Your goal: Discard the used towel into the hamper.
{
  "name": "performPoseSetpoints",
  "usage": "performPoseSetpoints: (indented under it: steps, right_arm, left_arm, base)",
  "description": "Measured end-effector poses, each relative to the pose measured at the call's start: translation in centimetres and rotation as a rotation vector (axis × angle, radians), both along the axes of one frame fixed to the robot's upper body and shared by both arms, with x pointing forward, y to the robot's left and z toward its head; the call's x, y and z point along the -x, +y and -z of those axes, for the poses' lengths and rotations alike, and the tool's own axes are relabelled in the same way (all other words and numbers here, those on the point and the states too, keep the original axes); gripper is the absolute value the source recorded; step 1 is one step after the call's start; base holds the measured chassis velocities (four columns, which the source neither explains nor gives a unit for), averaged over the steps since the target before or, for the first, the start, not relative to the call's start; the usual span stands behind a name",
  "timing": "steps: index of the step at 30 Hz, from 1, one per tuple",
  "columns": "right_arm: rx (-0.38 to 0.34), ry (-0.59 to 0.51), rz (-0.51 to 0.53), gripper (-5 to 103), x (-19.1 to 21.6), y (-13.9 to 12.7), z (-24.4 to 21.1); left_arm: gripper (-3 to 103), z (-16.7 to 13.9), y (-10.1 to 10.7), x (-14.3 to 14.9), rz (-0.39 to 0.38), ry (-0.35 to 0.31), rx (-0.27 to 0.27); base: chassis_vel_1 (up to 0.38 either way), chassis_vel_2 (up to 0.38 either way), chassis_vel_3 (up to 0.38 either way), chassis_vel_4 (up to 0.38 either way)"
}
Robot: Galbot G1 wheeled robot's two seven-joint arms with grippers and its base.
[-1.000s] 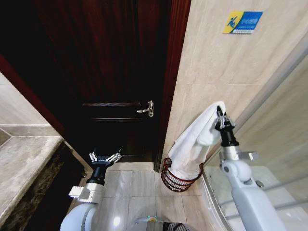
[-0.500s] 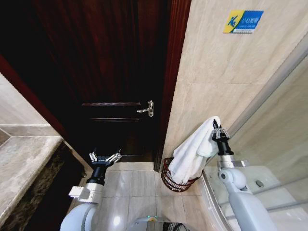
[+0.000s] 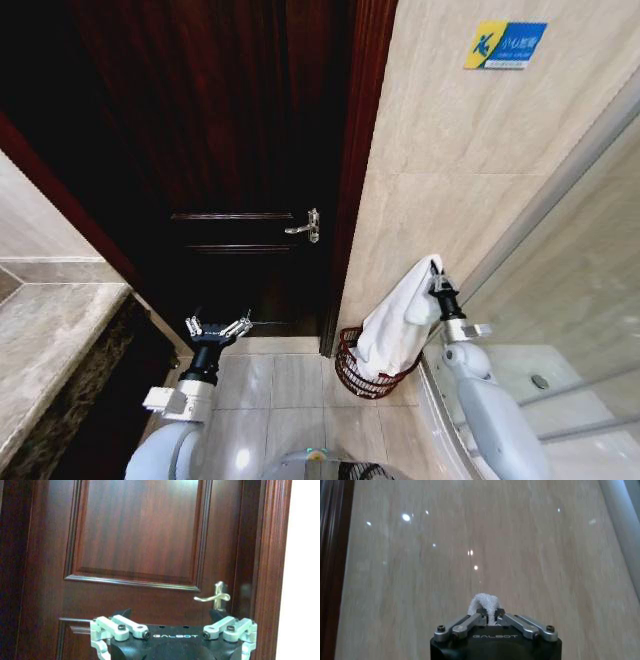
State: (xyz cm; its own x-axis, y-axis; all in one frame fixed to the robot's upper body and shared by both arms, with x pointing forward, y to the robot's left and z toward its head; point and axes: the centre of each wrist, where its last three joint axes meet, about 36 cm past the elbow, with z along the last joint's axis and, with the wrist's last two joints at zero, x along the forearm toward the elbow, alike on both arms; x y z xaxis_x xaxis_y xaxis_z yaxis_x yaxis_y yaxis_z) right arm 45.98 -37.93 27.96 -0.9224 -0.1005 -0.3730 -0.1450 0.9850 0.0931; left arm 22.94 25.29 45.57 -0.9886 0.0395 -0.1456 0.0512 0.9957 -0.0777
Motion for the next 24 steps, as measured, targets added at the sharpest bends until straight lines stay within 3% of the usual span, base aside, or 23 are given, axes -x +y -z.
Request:
performPoseSetpoints:
  steps: [15, 24]
  right_arm:
    - [-0.007, 0.131, -0.02, 5, 3.5, 2.7, 7.2]
    - [-0.026, 0.295, -0.007, 5, 5.5, 4.1, 13.7]
  left_arm:
    - [100, 0.0, 0.0, 0.0, 0.0, 0.0, 0.0]
    - [100, 0.0, 0.0, 0.0, 0.0, 0.0, 0.0]
  base:
    - [0.0, 0.0, 0.0, 0.0]
    - [0.0, 0.0, 0.0, 0.0]
